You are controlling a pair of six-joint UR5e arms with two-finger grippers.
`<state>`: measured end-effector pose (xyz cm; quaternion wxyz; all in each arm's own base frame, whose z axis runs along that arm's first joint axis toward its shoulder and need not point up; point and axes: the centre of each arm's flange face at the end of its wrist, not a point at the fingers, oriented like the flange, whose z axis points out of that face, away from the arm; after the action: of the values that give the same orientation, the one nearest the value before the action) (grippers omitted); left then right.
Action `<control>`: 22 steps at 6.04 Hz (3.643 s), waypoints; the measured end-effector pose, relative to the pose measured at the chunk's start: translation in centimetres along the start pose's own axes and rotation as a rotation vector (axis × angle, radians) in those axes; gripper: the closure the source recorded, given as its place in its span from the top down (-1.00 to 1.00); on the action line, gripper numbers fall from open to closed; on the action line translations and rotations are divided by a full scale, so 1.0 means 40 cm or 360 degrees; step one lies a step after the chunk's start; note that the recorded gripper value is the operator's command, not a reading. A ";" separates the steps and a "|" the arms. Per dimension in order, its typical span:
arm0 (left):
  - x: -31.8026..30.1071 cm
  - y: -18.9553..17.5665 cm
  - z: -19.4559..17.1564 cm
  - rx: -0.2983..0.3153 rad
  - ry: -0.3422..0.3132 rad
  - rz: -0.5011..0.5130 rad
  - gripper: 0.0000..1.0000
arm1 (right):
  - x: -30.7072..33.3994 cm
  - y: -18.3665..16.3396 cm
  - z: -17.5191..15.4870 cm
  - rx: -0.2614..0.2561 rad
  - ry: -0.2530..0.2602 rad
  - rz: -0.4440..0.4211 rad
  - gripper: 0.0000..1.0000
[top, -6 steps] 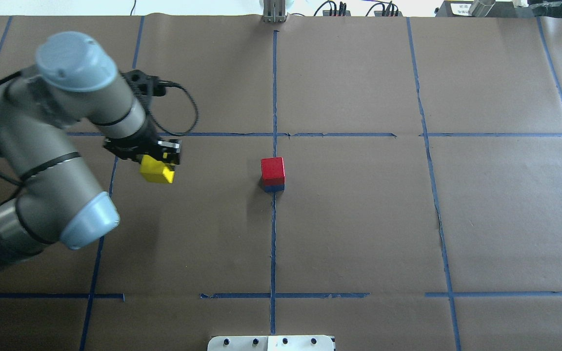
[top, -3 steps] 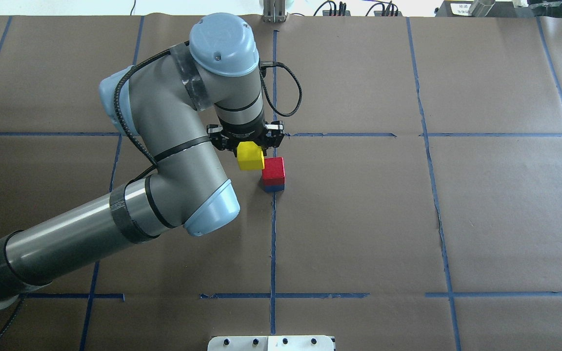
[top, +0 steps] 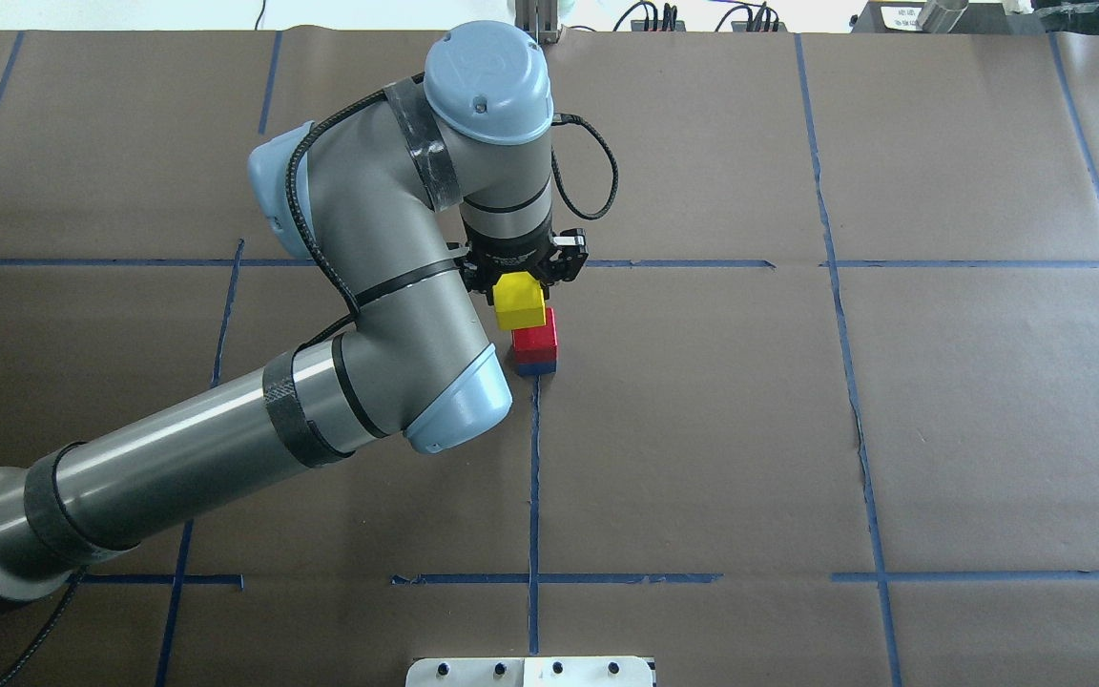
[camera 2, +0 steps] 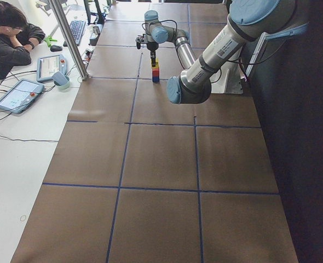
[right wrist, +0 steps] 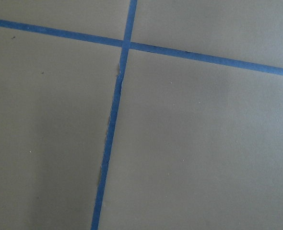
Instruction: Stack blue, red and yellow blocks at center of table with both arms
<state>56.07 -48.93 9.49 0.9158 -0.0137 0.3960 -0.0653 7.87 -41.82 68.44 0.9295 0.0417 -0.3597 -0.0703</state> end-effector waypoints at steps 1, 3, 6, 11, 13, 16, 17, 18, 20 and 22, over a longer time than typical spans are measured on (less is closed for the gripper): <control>0.008 0.000 0.022 0.0017 0.0009 -0.0008 -0.81 | 0.000 0.000 0.000 0.0000 0.0000 0.0000 1.00; 0.014 -0.005 0.039 0.0028 0.0024 -0.0012 -0.80 | 0.000 0.000 0.000 0.0000 0.0000 -0.0002 1.00; 0.011 -0.002 0.038 0.0020 0.0018 -0.0014 -0.80 | 0.000 0.001 0.000 -0.0001 0.0000 -0.0002 1.00; 0.006 -0.001 0.039 0.0017 0.0016 -0.0014 0.88 | 0.002 0.002 0.002 -0.0003 0.0000 0.0000 1.00; 0.005 -0.001 0.032 0.0029 0.0024 -0.0009 1.00 | 0.002 0.002 0.002 -0.0003 -0.0001 0.0001 1.00; -0.054 0.025 -0.086 0.0064 0.0067 0.0087 1.00 | 0.002 0.002 0.002 -0.0003 -0.0001 0.0000 1.00; -0.169 0.012 -0.110 0.0082 0.0053 0.0206 1.00 | 0.002 0.003 0.002 -0.0003 -0.0001 0.0000 1.00; -0.333 -0.046 -0.134 0.0084 0.0029 0.0340 1.00 | 0.003 0.004 0.003 -0.0004 -0.0001 0.0000 1.00; -0.773 -0.221 -0.184 0.0025 -0.0036 0.0611 1.00 | 0.002 0.004 0.003 -0.0004 -0.0001 -0.0001 1.00; -1.296 -0.350 -0.237 -0.0049 -0.0083 0.0809 1.00 | 0.002 0.004 0.003 -0.0006 -0.0002 0.0002 1.00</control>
<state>12.55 -55.80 41.58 0.9124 0.0706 0.3639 0.1735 7.86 -41.68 68.61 0.9294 0.0398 -0.3601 -0.0703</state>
